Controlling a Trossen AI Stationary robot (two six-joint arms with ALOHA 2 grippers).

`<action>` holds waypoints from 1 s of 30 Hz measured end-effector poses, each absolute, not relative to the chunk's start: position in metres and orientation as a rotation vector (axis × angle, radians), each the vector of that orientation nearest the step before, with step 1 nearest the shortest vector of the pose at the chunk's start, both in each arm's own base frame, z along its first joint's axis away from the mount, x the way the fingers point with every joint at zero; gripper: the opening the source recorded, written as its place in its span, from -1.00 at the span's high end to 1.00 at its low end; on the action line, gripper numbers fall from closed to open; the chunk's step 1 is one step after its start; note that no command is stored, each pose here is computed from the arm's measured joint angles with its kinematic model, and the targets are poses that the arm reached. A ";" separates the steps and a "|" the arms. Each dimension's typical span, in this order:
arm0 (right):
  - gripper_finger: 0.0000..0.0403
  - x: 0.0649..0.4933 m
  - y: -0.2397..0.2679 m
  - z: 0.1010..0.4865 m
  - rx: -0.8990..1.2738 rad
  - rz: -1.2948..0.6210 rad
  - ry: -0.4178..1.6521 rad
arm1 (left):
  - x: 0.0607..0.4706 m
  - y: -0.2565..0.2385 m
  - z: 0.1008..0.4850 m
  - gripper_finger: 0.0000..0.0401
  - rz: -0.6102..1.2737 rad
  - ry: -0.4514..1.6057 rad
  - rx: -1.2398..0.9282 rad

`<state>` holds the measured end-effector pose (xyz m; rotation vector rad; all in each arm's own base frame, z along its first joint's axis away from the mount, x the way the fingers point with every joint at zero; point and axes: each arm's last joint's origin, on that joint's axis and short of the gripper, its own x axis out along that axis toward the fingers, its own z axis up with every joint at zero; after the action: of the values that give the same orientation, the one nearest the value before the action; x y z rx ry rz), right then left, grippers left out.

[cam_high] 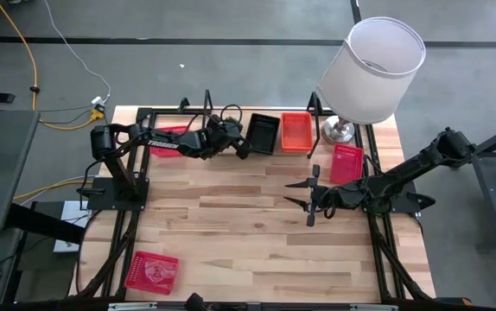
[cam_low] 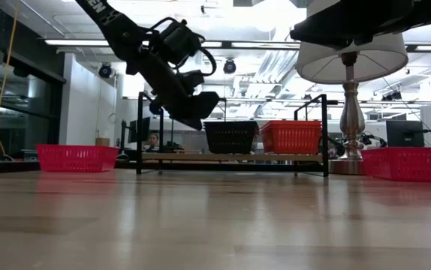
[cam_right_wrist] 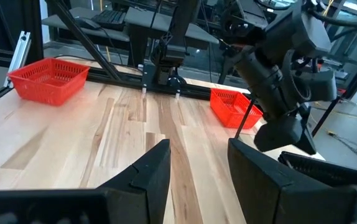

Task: Stack baskets on shelf by color
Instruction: Stack the black basket on top of the black baskets on the shelf

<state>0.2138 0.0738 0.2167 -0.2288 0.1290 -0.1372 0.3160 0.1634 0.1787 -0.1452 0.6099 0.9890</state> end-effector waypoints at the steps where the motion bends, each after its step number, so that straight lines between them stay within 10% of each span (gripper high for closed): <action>1: 0.26 0.214 0.074 0.217 -0.221 -0.138 0.128 | 0.316 0.163 0.178 1.00 0.994 0.611 -0.149; 30: 0.26 0.214 0.074 0.216 -0.224 -0.137 0.133 | 0.339 0.165 0.156 1.00 0.848 0.484 -0.253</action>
<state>0.2137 0.0738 0.2163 -0.2239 0.1327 -0.1375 0.3392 0.1650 0.1556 -0.2531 0.4837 0.8479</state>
